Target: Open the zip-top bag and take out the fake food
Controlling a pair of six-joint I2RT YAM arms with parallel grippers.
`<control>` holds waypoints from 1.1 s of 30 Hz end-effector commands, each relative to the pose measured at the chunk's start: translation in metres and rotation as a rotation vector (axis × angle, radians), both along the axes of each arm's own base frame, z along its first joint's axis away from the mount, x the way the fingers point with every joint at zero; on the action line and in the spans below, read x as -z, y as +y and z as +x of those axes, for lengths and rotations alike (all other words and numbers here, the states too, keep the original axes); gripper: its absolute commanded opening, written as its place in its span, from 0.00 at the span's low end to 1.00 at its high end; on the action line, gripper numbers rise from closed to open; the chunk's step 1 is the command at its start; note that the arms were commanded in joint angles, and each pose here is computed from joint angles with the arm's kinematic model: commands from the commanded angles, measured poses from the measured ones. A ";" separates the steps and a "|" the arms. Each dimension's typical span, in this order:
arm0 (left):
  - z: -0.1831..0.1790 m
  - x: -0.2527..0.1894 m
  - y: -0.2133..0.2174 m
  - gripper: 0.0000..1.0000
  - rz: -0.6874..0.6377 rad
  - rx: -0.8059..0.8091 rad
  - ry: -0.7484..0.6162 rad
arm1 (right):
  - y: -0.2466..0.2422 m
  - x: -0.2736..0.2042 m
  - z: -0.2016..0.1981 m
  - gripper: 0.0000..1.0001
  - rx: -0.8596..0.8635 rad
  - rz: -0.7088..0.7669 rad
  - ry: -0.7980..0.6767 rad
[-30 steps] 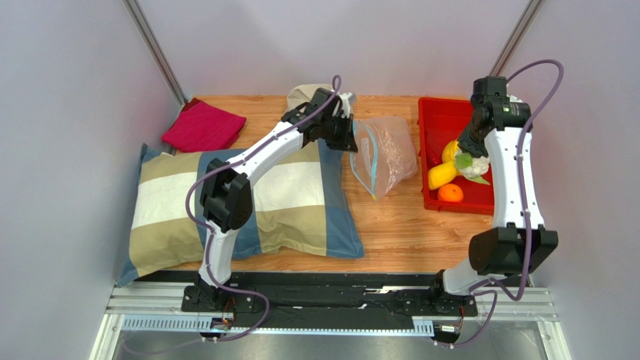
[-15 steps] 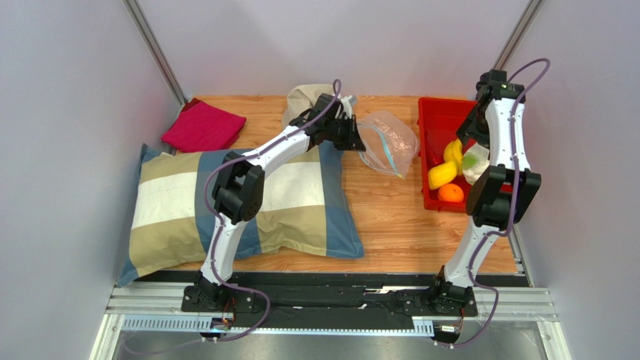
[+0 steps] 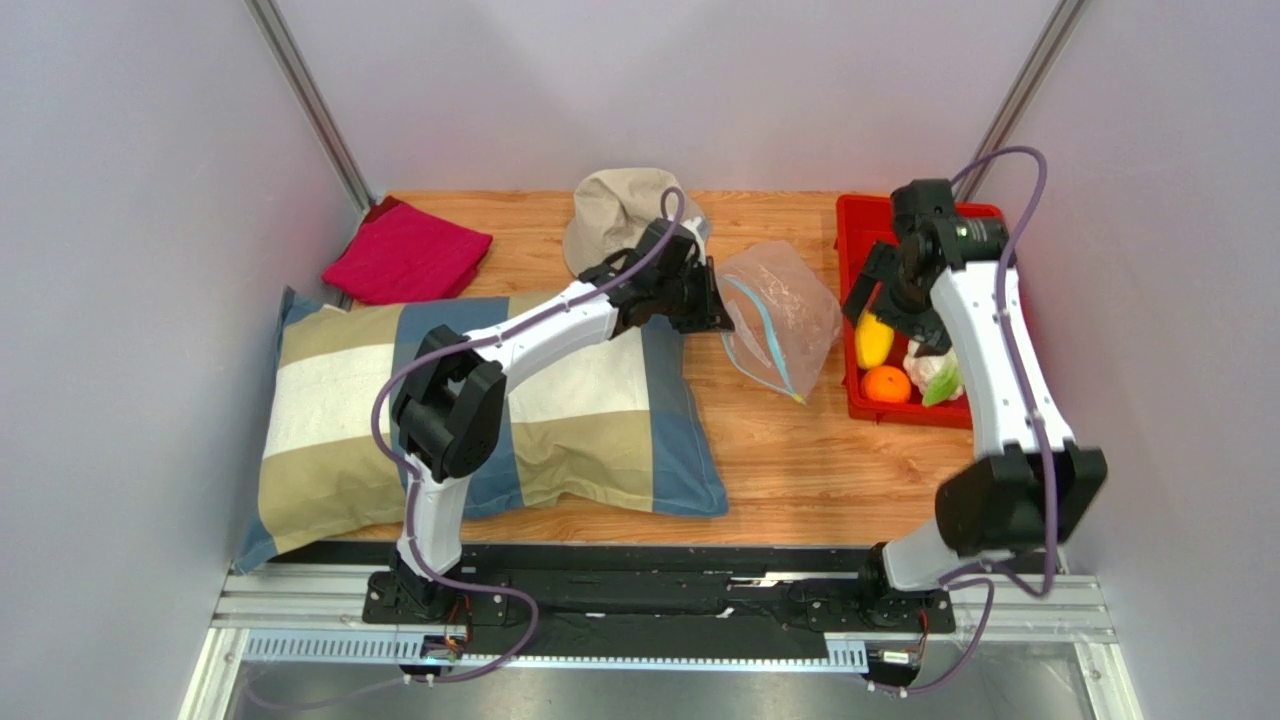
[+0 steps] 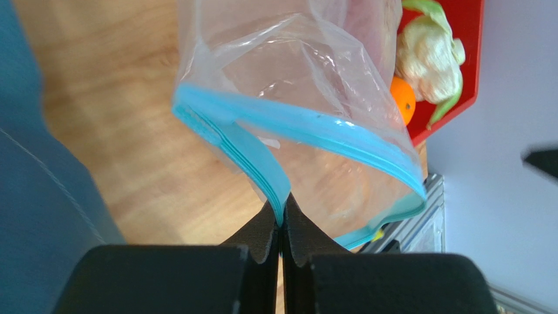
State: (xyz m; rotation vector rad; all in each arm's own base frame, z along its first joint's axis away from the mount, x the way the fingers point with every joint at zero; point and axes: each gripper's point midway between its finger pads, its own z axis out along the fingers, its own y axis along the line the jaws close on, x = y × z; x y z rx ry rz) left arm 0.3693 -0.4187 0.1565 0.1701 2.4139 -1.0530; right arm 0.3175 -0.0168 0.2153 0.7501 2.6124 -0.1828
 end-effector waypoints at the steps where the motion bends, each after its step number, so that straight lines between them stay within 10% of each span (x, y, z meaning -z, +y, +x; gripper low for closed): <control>1: -0.024 -0.013 -0.013 0.00 -0.039 -0.110 0.038 | 0.050 -0.025 -0.061 0.90 -0.074 0.164 -0.052; 5: -0.032 -0.004 -0.016 0.10 0.007 -0.127 0.009 | 0.060 -0.039 -0.092 0.90 -0.122 0.230 -0.117; 10: -0.043 -0.011 0.004 0.68 0.114 -0.119 0.000 | 0.073 -0.028 -0.123 0.91 -0.179 0.314 -0.079; 13: -0.066 -0.033 0.021 0.82 0.112 -0.069 -0.012 | 0.086 -0.035 -0.135 0.91 -0.255 0.377 -0.121; 24: -0.244 -0.107 0.103 0.98 -0.147 0.246 -0.035 | 0.129 -0.067 -0.151 1.00 -0.511 0.458 -0.323; 33: -0.232 -0.273 0.186 0.99 -0.262 0.034 -0.581 | 0.100 -0.128 -0.172 1.00 -0.419 0.412 -0.679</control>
